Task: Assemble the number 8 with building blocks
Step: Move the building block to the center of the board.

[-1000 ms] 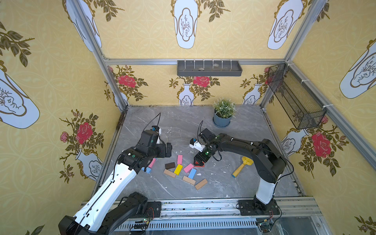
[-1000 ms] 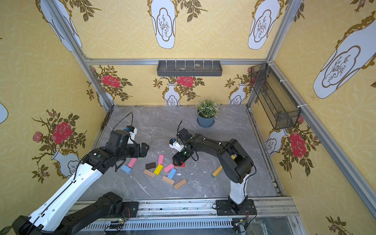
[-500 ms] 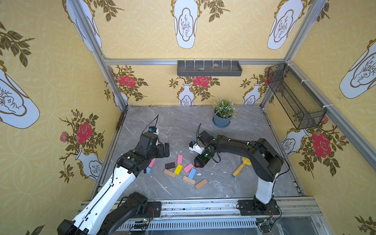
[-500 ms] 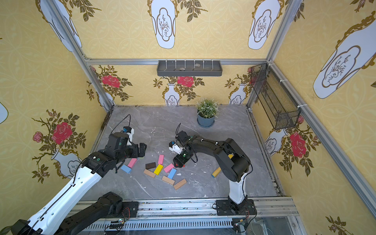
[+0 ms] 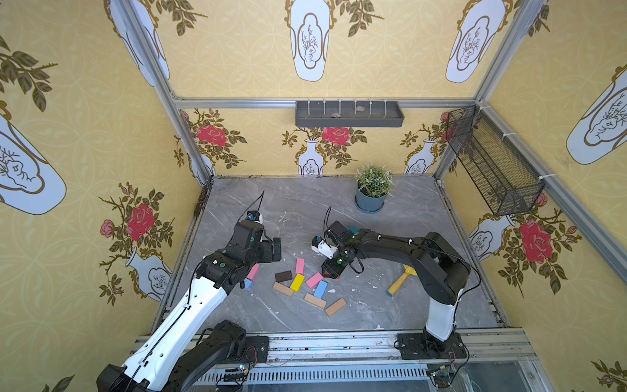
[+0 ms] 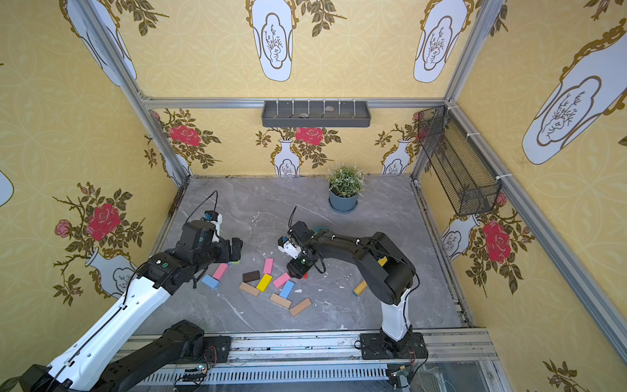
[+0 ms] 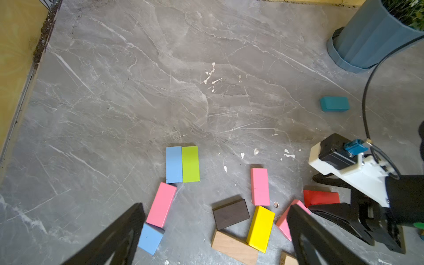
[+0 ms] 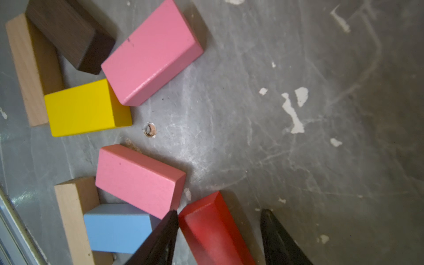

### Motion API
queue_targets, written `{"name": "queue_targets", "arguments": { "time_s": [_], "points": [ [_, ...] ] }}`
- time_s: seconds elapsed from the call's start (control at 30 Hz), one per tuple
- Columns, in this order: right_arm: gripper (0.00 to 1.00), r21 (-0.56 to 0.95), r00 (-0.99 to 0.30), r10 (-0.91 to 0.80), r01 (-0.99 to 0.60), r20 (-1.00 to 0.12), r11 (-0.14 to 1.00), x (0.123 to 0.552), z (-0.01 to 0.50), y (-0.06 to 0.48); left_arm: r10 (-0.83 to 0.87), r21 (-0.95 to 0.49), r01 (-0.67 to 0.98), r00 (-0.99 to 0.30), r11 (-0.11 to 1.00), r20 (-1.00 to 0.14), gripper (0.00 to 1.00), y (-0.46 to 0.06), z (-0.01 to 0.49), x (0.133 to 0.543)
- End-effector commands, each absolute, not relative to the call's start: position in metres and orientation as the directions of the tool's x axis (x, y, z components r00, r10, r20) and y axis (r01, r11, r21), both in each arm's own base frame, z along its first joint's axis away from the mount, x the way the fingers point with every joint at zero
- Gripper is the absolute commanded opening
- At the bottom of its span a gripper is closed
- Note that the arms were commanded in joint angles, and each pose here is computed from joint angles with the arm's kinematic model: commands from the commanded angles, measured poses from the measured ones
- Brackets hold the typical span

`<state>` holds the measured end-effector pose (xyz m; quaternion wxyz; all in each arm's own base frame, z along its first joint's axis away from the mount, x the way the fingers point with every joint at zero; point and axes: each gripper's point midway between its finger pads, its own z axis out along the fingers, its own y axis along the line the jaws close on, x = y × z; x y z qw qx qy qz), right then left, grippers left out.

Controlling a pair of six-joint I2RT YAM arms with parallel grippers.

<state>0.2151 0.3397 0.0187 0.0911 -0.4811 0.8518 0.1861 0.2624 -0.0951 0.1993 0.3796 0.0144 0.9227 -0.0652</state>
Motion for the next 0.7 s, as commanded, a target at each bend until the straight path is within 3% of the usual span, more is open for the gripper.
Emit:
{"name": "queue_targets", "arguments": {
  "time_s": [0.0,0.27,0.43,0.67],
  "points": [
    [0.58,0.195,-0.548,-0.802,-0.836,-0.237,0.514,0.205,0.006,0.317,-0.017,-0.098,0.072,-0.713,0.993,-0.701,1.0,-0.094,0.197,0.263],
    [0.51,0.124,-0.569,-0.788,-0.822,-0.235,0.556,0.209,0.006,0.304,-0.016,-0.092,0.068,-0.718,0.993,-0.696,1.0,-0.093,0.194,0.264],
    [0.42,0.111,-0.592,-0.76,-0.803,-0.268,0.586,0.212,0.014,0.302,-0.015,-0.089,0.065,-0.721,0.994,-0.693,1.0,-0.092,0.193,0.264],
    [0.19,0.174,-0.682,-0.671,-0.727,-0.29,0.664,0.223,0.018,0.302,-0.016,-0.088,0.062,-0.722,0.994,-0.691,1.0,-0.092,0.193,0.264]
  ]
}}
